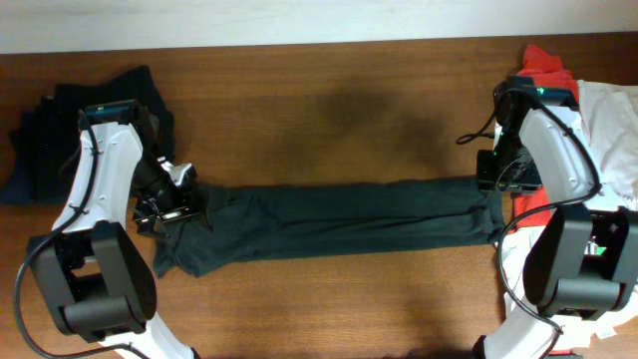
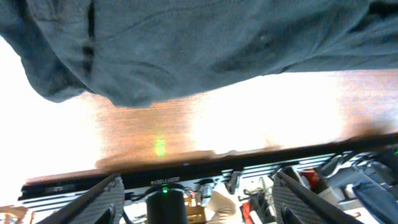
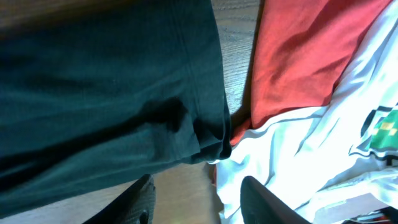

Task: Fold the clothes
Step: 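Fold the top edge down toward the bottom with both grippers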

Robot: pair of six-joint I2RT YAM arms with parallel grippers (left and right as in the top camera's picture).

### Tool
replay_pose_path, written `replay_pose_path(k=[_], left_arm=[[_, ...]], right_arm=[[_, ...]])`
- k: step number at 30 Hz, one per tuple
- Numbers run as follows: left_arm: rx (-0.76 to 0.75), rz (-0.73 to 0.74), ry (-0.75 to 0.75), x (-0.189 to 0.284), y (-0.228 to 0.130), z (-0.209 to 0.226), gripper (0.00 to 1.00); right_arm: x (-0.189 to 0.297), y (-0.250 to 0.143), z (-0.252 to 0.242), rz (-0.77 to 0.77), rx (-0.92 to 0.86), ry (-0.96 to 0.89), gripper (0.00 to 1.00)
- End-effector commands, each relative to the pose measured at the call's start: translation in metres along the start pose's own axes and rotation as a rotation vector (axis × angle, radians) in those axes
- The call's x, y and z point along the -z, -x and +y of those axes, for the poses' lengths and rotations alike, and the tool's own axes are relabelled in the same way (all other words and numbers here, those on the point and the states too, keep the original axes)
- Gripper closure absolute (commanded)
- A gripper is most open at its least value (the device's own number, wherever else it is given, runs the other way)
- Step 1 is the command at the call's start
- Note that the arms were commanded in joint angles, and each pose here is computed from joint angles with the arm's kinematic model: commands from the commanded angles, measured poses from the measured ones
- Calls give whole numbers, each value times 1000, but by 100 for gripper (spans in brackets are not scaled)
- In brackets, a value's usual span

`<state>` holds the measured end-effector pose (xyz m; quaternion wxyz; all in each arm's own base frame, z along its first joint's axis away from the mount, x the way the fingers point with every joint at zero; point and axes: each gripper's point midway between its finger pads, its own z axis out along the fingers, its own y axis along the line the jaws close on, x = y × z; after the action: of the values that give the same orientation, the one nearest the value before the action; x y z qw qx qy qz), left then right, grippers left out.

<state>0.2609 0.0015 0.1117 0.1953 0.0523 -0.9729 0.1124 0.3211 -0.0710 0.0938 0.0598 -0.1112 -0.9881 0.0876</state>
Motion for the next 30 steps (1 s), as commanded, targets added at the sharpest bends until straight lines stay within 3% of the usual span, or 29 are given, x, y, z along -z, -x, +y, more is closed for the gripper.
replay_pose_path(k=[1,7,12,15,16,21,27,30], left_arm=[[-14,-52,15,2,9,1,19],[-68,-219,-64,6,50,-18,16],[-94,-255,-57,7,59,-24,14],[-95,-260,-57,7,60,-24,13],[-95,-262,-57,7,61,-24,8],[-100,-284,-56,8,66,-24,7],[-104,-296,-55,9,69,-24,7],[-105,-304,-55,10,71,-24,6]], right_arm=[[4,-2,-4,-5,-11,-18,45],[1,-3,-15,5,-27,2,31],[1,1,0,-18,84,292,27],[-6,7,-3,-54,141,291,24],[-9,7,-2,-55,160,290,24],[-48,0,2,-49,198,270,17],[-91,-6,7,-73,198,246,16],[-98,-9,9,-76,197,245,34]])
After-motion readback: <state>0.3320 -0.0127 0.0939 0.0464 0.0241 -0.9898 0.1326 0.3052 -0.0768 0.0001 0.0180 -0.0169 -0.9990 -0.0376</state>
